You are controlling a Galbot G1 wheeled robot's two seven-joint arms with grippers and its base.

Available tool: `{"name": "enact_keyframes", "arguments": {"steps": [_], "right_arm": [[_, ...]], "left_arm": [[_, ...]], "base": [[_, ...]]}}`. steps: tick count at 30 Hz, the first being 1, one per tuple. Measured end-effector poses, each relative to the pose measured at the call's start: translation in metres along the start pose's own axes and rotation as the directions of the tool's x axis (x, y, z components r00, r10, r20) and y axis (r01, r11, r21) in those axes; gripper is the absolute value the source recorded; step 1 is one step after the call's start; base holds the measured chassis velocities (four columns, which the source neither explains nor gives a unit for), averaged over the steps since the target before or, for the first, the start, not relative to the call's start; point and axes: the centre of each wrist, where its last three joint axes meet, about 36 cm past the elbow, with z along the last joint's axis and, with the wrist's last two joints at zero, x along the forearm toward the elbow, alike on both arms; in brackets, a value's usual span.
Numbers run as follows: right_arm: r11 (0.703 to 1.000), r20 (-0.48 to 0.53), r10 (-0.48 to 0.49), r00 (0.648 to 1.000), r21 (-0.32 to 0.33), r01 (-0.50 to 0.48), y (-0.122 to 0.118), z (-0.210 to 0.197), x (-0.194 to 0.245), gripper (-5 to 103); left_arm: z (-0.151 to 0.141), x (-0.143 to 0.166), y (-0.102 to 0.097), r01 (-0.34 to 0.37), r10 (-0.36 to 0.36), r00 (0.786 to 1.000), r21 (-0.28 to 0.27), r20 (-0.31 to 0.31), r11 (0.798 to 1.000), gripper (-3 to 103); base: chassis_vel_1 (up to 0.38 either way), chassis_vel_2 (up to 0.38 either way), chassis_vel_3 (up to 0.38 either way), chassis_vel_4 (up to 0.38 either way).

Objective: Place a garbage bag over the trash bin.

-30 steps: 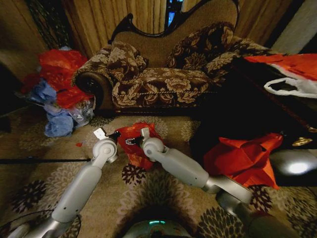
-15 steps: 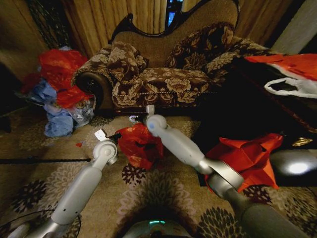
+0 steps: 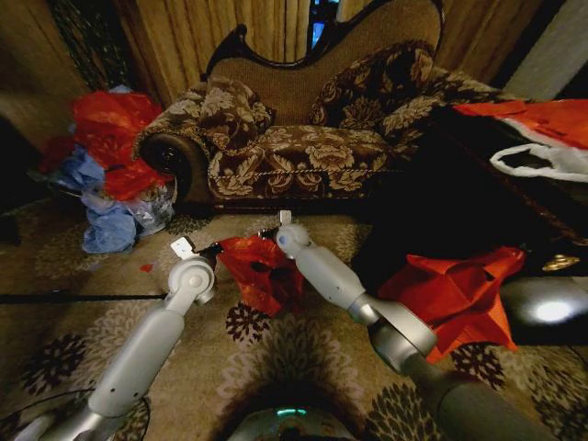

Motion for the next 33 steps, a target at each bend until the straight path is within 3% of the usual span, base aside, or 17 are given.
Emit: {"name": "enact_keyframes", "arguments": {"steps": [2, 5, 9, 14, 18, 28, 30, 33], "right_arm": [[1.0, -0.002, -0.003, 1.0, 0.001, 0.003, 0.002, 0.002, 0.002, 45], [1.0, -0.022, -0.019, 1.0, 0.018, 0.02, 0.009, 0.012, 0.008, 33], [0.999, -0.049, -0.023, 0.999, 0.03, 0.024, 0.009, 0.022, 0.003, 25], [1.0, -0.085, 0.001, 0.996, 0.029, 0.002, 0.001, 0.038, -0.019, 13], [0.999, -0.103, 0.028, 0.994, 0.046, -0.023, -0.018, 0.049, -0.047, 1], [0.989, -0.092, 0.134, 0.987, 0.079, -0.127, -0.069, 0.054, -0.066, 0], [0.989, -0.085, 0.134, 0.987, 0.079, -0.128, -0.067, 0.052, -0.064, -2], [0.995, -0.06, 0.074, 0.995, 0.072, -0.07, -0.037, 0.038, -0.052, 14]], "left_arm": [[-0.001, -0.001, 0.0, 0.001, -0.001, 1.0, 0.001, 0.001, 1.0, 0], [-0.004, 0.0, -0.004, -0.001, 0.001, 1.0, 0.008, 0.004, 1.0, 0], [-0.007, 0.003, -0.007, -0.005, 0.005, 1.0, 0.014, 0.005, 1.0, 0], [-0.009, 0.004, -0.009, -0.009, 0.009, 1.0, 0.014, 0.007, 1.0, 0], [-0.005, -0.001, -0.015, -0.011, 0.012, 1.0, 0.024, -0.007, 1.0, 0], [0.002, -0.022, -0.035, -0.009, 0.011, 0.999, 0.048, -0.046, 0.999, 0], [0.001, -0.026, -0.036, -0.006, 0.008, 0.999, 0.049, -0.048, 0.999, 0], [0.0, -0.04, -0.038, 0.01, -0.007, 0.998, 0.052, -0.059, 0.999, 0]], "base": [[0.0, 0.0, 0.0, 0.0], [0.0, 0.0, 0.0, 0.0], [0.0, 0.0, 0.0, 0.0], [0.0, 0.0, 0.0, 0.0], [0.0, 0.0, 0.0, 0.0], [0.0, 0.0, 0.0, 0.0], [0.0, 0.0, 0.0, 0.0], [0.0, 0.0, 0.0, 0.0]]}}
